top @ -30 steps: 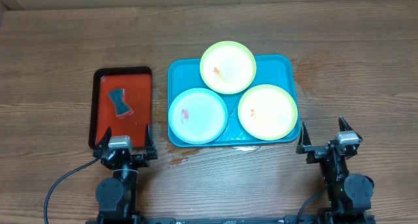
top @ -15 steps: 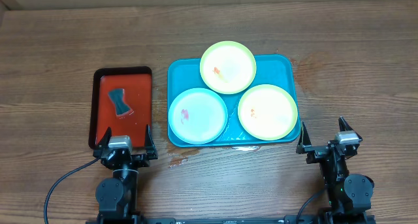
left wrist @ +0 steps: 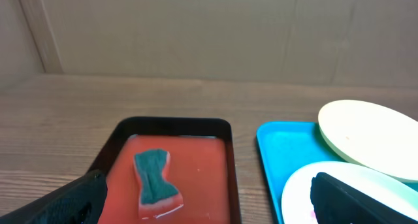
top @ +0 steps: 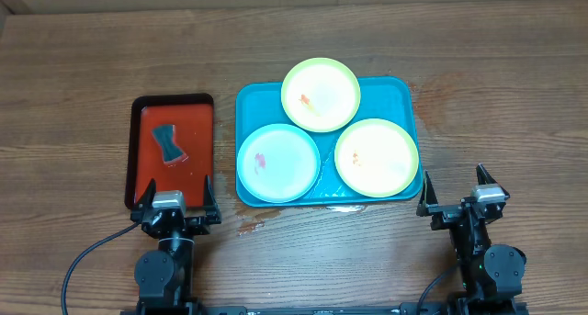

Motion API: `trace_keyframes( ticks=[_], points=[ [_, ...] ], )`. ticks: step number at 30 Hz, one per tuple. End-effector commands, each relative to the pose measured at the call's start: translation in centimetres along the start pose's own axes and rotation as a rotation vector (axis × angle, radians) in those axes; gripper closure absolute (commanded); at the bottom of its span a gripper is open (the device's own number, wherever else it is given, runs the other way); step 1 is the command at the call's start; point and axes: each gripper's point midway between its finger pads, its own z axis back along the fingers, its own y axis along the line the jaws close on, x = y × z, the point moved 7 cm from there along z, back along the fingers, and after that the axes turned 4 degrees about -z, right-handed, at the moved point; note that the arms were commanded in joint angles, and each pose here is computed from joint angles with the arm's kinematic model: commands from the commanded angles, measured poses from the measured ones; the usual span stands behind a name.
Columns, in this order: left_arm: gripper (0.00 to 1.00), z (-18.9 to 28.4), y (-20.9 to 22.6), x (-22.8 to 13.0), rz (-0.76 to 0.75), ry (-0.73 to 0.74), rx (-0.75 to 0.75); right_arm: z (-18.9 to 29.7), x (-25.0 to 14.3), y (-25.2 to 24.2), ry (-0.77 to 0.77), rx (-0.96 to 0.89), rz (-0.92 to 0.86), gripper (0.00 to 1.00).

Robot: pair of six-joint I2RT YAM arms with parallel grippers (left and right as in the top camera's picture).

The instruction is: Clean dirty plates on tray and stack at the side

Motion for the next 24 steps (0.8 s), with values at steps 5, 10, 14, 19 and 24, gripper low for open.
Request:
trace_keyframes(
  ticks=[5,10,14,19,24],
  points=[
    [0.0,0.7,-0.2,4.7,0.001,-0.277,-0.029,0.0,-0.2,-0.2,-0.006,-0.012,0.004,0.0],
    [0.0,3.6,-1.9,10.1,-0.124,-0.637,-0.185,0.0,-0.2,-0.2,-0.006,-0.012,0.004,0.0],
    [0.0,4.9,-1.9,12.5,-0.109,-0.712,-0.207,0.0,-0.2,-0.2,-0.006,-0.012,0.004,0.0],
    [0.0,4.3,-2.1,15.9,-0.084,-0.552,-0.248,0.0,-0.2,-0.2,-0.006,-0.012,0.004,0.0],
    [0.0,3.3,-4.5,19.3,-0.184,-0.513,-0.495,0.0,-0.2,-0.2,-0.006,-0.012,0.004,0.0]
  ],
)
